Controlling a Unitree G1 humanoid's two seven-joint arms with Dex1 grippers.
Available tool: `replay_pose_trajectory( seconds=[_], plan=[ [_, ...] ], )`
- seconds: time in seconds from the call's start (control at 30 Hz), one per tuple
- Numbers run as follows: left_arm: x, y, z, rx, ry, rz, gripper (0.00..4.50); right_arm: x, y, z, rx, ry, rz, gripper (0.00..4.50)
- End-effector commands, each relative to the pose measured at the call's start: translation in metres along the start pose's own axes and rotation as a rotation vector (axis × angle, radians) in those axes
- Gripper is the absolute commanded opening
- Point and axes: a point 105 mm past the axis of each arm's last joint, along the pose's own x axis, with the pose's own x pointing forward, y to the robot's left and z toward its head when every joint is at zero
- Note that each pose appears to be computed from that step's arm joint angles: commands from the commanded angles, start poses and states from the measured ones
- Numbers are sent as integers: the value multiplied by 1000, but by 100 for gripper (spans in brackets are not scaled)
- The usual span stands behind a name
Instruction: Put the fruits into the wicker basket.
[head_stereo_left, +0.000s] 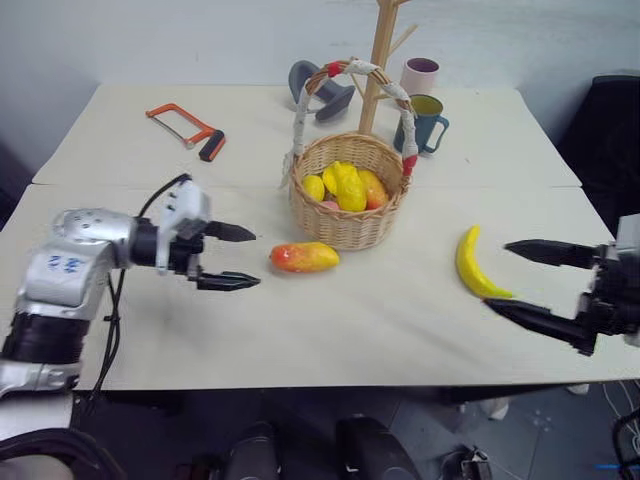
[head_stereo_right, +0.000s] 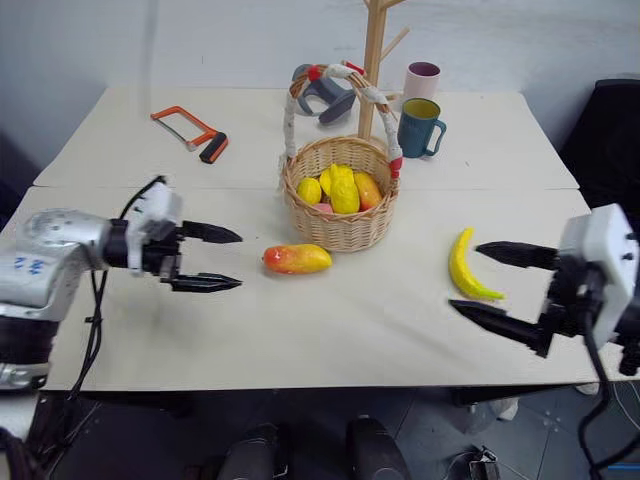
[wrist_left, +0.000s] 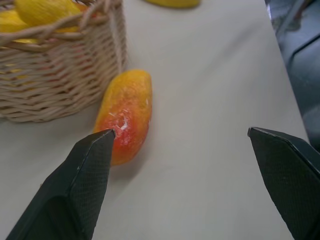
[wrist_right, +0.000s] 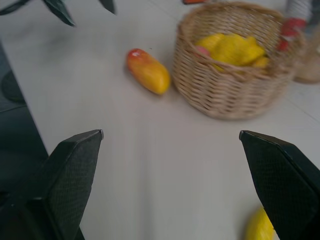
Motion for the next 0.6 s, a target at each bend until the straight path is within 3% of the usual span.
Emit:
replay_pose_trajectory(
  seconds=[0.03,0.23,0.57,0.6],
  plan=[
    [23,29,6,61,0,97,448,15,17,13,-51,-33,54,450],
    [55,41,5,55,-16,103,448,24,27,13,-55,-51,41,450],
    [78,38,-23,67,110,0,448,13,30,9,-45,-20,-42,450],
    [80,37,-26,73,119,-10,429,13,30,8,-47,-19,-48,450]
  ],
)
